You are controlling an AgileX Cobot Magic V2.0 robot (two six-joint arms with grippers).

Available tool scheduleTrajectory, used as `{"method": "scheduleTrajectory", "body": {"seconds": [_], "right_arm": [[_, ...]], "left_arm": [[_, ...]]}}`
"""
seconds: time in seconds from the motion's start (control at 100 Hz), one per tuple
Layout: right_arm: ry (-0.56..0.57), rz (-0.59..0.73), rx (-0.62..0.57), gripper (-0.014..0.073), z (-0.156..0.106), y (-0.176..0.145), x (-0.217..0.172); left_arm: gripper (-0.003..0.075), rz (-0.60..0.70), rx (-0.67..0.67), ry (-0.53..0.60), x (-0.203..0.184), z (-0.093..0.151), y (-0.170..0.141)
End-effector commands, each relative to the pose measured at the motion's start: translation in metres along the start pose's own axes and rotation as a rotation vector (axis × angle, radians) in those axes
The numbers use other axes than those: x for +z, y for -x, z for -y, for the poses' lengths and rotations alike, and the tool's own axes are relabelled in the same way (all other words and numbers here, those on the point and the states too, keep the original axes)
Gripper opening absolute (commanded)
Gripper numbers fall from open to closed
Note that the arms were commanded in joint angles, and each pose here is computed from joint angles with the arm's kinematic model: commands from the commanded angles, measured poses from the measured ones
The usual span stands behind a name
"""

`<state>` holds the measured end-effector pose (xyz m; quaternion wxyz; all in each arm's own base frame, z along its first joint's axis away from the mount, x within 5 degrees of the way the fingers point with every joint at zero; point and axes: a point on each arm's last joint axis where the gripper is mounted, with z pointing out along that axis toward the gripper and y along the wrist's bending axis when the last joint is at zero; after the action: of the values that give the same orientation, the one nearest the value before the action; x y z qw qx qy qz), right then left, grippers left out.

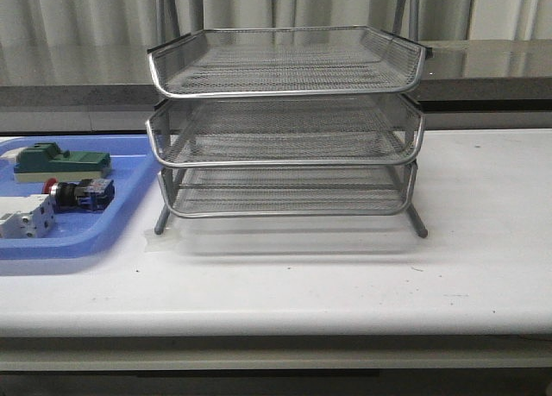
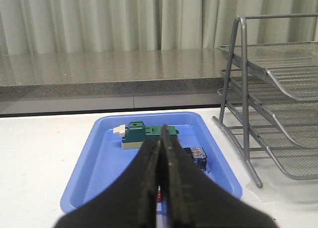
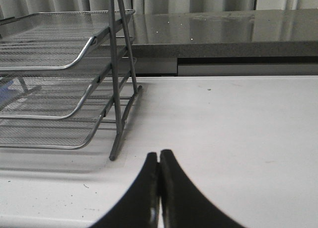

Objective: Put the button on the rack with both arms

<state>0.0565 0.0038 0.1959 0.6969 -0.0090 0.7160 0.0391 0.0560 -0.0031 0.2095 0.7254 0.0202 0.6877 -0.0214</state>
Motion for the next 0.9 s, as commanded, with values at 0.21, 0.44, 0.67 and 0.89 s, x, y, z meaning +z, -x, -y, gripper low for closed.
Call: {"method": "scheduleTrajectory", "body": {"seconds": [0.21,0.44,0.67,0.89], "right_arm": [[0.010,0.150,0.042,-0.0060,-0.002,0.041,-0.009],[0.012,0.047,0.043,-0.0060,-0.005,0.091,-0.013],[0.008,-0.280,0.058,-0.0060,-0.008,0.126,0.014],[0.085,-0.442,0.247,-0.0060,-0.020,0.146,0.052]], "left_arm": [[-0.0020,0.060,-0.016,-0.014,-0.001,0.001,-0.006],[-0.0020,0.060,-0.016,-0.014,-0.001,0.001,-0.006],[-0.0020,0.060,-0.016,-0.014,-0.001,0.001,-0.006],[-0.0020,0.060,-0.016,-0.014,-0.001,0.001,-0.006]]}}
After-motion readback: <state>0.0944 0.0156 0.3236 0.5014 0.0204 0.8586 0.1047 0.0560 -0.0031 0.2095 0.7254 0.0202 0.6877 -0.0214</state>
